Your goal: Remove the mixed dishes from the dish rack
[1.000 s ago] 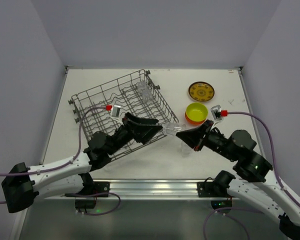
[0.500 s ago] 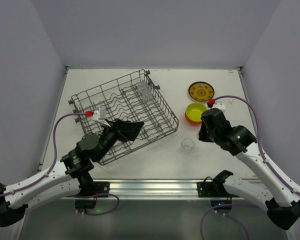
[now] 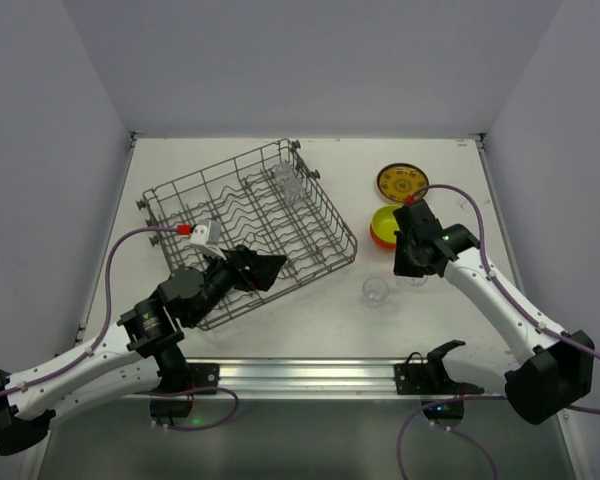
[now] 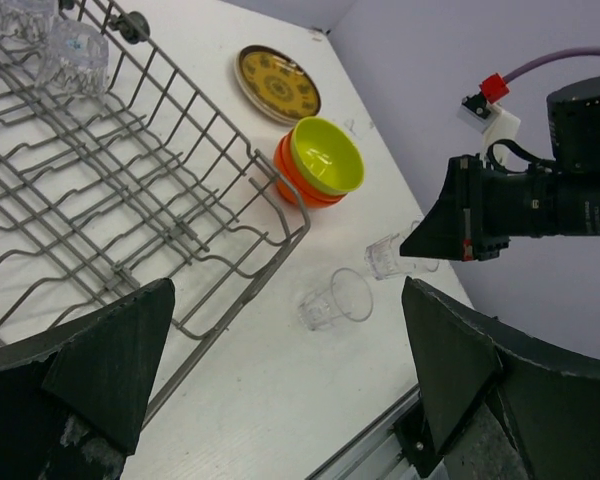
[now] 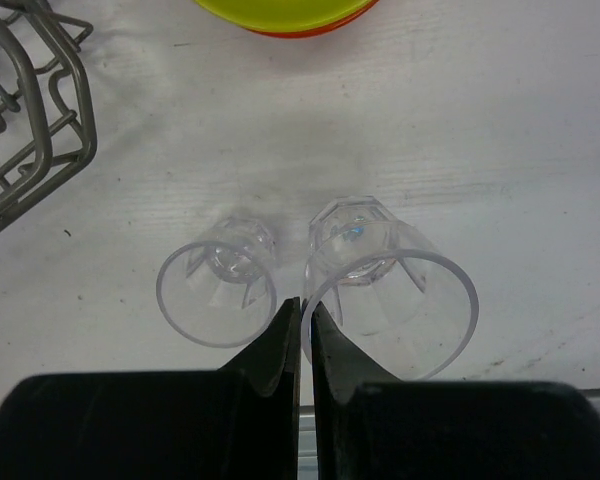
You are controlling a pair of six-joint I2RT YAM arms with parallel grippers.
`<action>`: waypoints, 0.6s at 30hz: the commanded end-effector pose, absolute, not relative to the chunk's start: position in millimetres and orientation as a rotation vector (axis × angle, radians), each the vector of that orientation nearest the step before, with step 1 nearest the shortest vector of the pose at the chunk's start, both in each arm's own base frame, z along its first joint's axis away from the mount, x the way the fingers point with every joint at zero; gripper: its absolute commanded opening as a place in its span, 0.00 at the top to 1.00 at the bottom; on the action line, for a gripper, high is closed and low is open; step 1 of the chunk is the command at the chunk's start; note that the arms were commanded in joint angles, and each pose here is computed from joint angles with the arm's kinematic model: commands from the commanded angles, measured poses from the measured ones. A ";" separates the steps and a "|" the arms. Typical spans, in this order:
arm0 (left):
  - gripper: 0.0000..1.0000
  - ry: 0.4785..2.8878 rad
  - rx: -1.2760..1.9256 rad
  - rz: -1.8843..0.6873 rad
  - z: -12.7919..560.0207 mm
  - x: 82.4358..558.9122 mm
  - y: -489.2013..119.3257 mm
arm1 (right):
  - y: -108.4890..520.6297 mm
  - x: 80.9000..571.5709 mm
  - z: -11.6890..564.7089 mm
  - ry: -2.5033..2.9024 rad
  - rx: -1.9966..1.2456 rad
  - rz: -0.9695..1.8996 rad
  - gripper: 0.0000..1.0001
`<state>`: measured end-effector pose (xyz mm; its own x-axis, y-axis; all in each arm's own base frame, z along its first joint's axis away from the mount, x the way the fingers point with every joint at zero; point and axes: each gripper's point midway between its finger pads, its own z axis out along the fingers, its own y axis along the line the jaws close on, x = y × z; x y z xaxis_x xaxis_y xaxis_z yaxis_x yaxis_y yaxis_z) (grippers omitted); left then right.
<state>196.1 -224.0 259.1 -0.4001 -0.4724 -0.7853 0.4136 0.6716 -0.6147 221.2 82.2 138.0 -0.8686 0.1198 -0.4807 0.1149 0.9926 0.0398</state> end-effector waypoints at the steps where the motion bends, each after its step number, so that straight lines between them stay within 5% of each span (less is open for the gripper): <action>1: 0.00 1.732 -0.008 -0.879 268.1 198.6 -215.2 | 94.7 224.2 127.0 2.675 0.119 0.077 1.00; 18: 0.00 1.733 0.053 -0.863 270.6 196.2 -216.9 | 82.5 205.9 73.9 2.817 0.272 -0.050 0.99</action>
<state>196.1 -214.2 255.6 -0.3806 -0.3940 -0.8366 0.4166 0.7347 -0.5355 207.5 84.1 84.4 -0.9351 0.1460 -0.3228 0.1549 0.9879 -0.0019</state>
